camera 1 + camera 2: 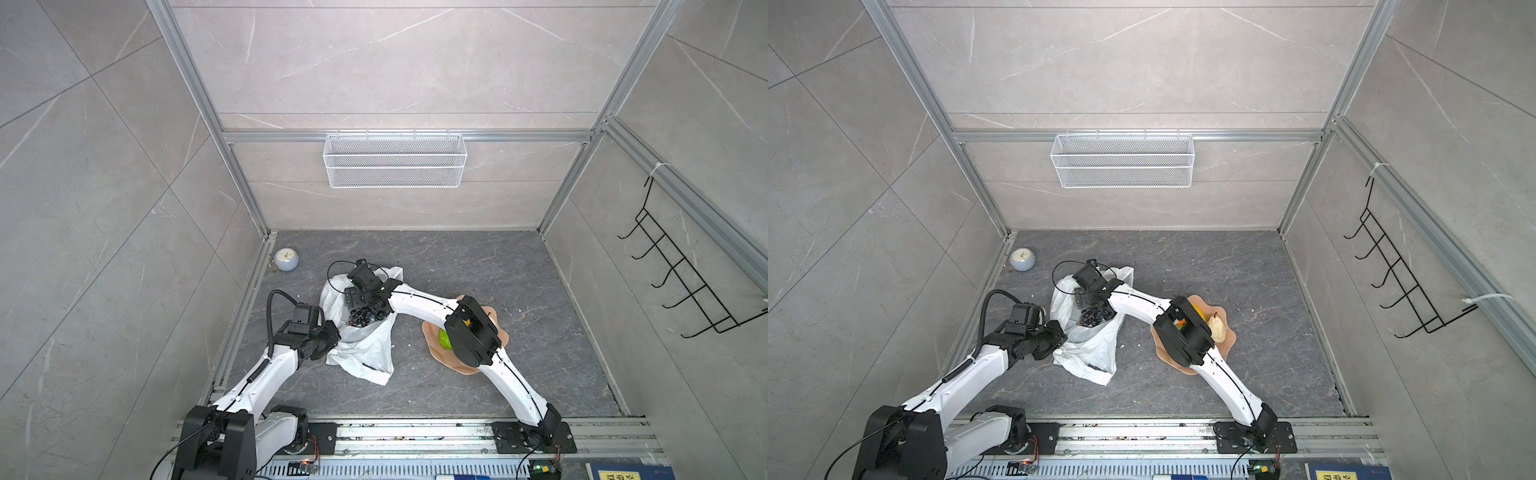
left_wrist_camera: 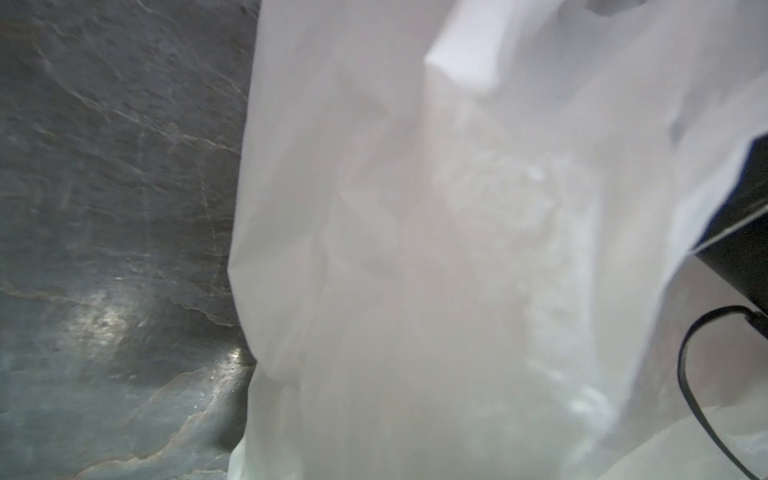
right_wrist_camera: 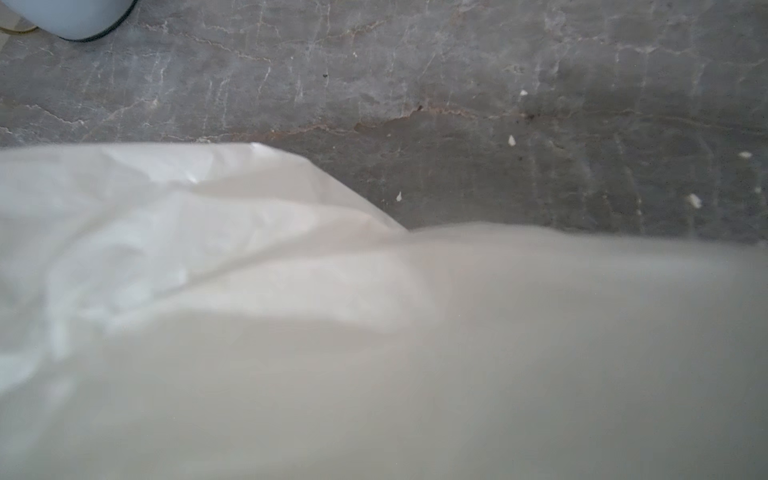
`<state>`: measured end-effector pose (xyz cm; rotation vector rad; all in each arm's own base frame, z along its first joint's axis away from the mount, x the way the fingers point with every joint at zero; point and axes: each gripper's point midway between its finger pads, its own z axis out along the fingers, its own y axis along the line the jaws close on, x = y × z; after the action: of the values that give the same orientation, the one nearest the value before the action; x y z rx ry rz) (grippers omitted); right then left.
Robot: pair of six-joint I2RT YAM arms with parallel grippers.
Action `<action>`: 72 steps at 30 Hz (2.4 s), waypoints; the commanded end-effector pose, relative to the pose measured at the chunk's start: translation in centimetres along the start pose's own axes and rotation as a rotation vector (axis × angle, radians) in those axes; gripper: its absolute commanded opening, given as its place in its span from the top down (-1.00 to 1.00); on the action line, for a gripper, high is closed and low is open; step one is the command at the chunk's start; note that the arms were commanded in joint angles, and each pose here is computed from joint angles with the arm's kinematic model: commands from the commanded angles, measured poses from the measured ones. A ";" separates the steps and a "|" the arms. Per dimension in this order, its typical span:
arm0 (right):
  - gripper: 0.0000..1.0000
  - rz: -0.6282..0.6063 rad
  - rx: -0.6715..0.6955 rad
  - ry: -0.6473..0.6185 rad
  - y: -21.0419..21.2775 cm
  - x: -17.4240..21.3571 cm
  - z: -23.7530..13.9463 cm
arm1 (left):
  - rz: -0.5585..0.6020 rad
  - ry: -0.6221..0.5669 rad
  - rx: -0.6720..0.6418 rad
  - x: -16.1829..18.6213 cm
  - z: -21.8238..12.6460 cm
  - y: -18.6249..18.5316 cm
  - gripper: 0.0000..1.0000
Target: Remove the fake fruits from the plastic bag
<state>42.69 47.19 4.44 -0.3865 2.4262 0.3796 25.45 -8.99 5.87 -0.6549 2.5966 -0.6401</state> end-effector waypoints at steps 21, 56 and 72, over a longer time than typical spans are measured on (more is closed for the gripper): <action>-0.22 0.000 -0.034 -0.084 0.5 -1.8 -6.2 | 0.028 -0.073 -0.124 -2.0 -1.3 1.0 1.00; -0.31 -0.056 -0.333 -0.014 2.0 9.3 -14.0 | 0.166 -0.120 -0.276 -8.4 1.6 -2.1 1.00; -0.43 0.005 -0.044 -0.063 -2.3 6.4 -14.2 | 0.294 -0.016 -0.247 -6.3 4.3 -5.4 0.99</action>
<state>29.41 39.33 10.24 -0.4493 2.3449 0.5197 34.11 -10.34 6.37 -0.3851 2.6923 -0.1920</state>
